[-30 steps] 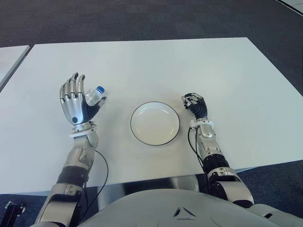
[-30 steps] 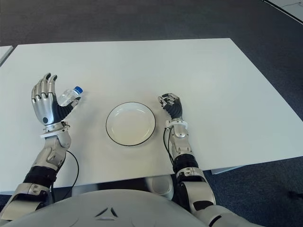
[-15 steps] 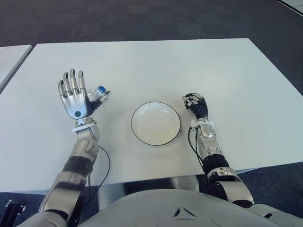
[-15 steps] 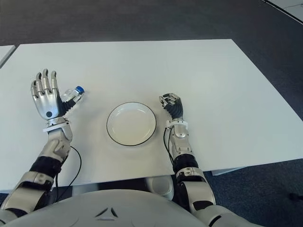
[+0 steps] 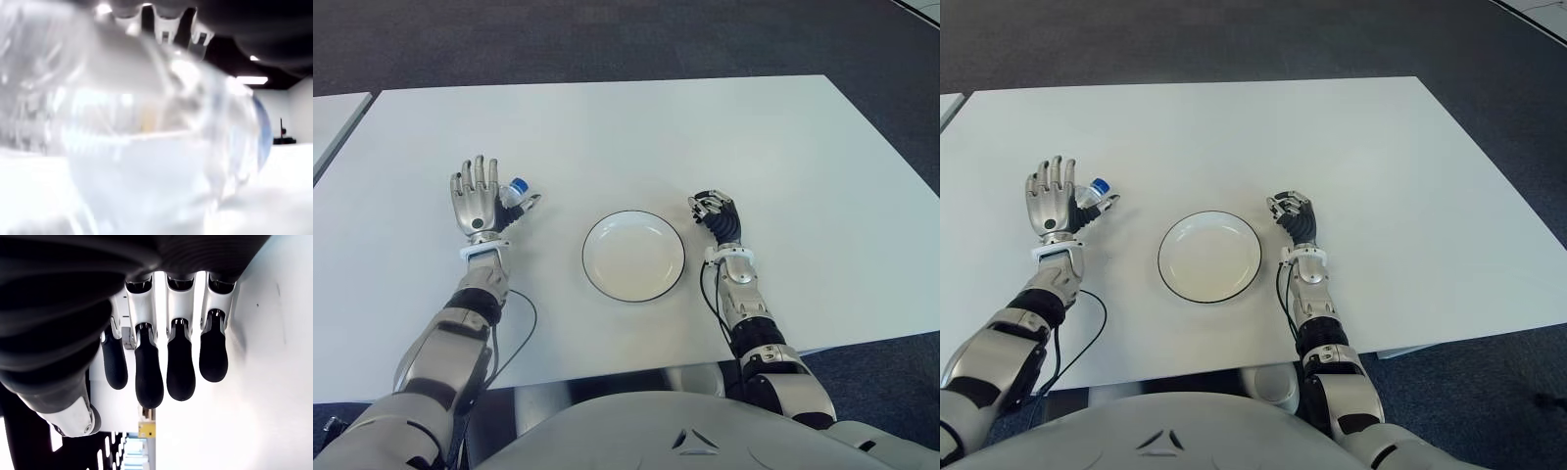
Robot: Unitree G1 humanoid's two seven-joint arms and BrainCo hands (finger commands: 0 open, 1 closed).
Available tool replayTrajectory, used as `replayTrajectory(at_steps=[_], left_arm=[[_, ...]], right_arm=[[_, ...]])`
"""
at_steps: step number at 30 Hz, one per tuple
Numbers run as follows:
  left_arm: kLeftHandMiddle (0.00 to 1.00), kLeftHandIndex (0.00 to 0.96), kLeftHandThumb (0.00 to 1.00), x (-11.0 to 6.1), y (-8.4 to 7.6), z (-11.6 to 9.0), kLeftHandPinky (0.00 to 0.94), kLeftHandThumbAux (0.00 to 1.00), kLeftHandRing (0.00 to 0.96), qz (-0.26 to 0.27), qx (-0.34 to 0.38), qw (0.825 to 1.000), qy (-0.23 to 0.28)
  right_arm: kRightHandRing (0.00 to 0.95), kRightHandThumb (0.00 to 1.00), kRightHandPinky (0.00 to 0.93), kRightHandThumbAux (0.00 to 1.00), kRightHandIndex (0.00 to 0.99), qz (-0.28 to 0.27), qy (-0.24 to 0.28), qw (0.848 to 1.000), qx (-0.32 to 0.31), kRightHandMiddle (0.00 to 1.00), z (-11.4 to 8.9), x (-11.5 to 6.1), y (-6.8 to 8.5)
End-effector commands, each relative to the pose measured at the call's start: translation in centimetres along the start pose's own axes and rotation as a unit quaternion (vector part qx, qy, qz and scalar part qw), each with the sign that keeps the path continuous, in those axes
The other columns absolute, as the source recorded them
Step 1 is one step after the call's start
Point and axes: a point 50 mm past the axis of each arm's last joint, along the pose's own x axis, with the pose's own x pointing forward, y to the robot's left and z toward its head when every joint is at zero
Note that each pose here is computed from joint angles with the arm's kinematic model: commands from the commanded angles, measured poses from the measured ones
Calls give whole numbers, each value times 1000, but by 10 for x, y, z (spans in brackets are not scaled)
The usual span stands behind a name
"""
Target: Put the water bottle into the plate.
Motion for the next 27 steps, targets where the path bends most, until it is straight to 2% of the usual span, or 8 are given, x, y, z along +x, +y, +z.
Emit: replayTrajectory(at_steps=[1,11,17,21,27], left_arm=[[0,0,462,-7,-14,-3,0,159,0,-76,-4,997,-8],[0,0,472,-18,-30,-4,0,184,0,-190,-7,982,-12],[12,0,493,-23,-38,-7,14,284,0,-265,-19,964,-8],[32,0,505,-26,-42,-9,82,334,14,-310,-32,950,2],[98,31,571,-31,-47,-12,208,412,108,-375,-71,924,33]], right_arm=[[640,708,634,730,435,-6,84,996,-5,653,-33,-16,-2],[643,708,643,730,435,-11,81,997,-6,650,-33,-17,-3],[643,707,635,730,435,-10,79,997,-3,651,-33,-18,-4],[642,707,634,730,435,-10,77,997,-2,650,-33,-19,-4],[642,707,640,730,435,-9,75,997,-2,651,-33,-20,-4]])
